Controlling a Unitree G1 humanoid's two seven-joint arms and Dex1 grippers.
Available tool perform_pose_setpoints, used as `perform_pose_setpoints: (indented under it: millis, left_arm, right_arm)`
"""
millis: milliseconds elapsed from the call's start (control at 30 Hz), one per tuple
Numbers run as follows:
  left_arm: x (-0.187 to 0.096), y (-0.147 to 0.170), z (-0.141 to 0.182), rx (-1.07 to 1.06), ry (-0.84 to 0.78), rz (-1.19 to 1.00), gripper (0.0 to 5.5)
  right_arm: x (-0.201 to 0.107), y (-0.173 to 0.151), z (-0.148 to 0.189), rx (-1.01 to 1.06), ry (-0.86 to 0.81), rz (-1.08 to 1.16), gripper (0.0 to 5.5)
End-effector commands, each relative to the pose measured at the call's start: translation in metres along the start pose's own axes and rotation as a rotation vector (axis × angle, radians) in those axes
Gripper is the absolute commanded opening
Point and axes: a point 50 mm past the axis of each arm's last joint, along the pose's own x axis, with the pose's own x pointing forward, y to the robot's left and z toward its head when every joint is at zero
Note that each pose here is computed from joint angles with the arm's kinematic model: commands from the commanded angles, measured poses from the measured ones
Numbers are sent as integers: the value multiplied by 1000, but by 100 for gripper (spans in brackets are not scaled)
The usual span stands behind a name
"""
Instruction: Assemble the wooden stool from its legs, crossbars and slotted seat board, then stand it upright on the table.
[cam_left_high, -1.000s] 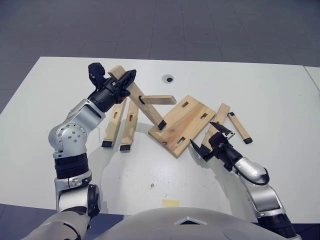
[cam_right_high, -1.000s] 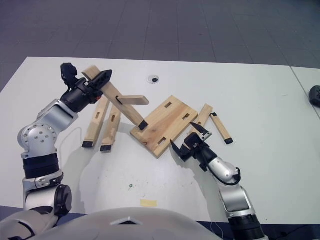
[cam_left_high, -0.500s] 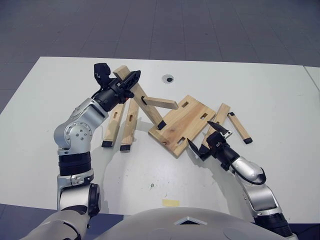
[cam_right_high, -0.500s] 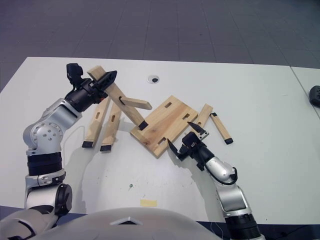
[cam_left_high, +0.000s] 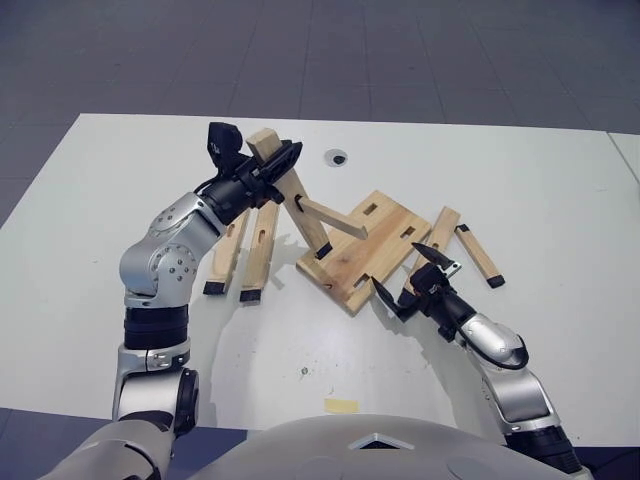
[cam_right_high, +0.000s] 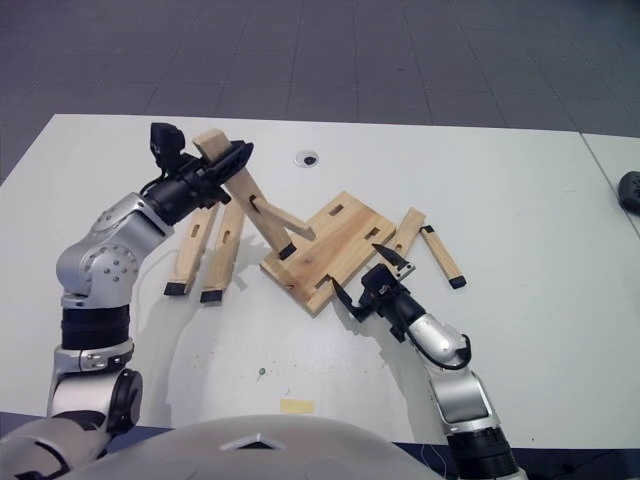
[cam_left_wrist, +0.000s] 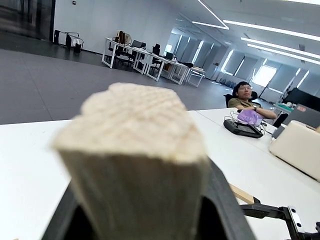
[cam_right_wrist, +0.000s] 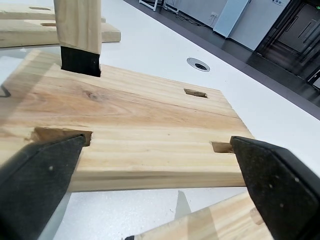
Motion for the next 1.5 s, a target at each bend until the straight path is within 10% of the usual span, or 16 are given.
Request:
perform_pose_setpoints:
  millis: [33,700,1300,1500]
  left_arm:
    - [-22,-2,-26,64,158,40,105]
    - [-5,-32,-8,203,254,-69,108]
    - [-6,-21,162,-115,-449,-43,422]
    - [-34,70,92,10,-41,533,530]
  right_arm:
    - [3,-3,4,-12,-7,-19,540]
    - [12,0,8,-9,-33,-22,540]
    - [9,-1,3,-5,-19,-36,540]
    - [7,-3,3,-4,-14,-40,540]
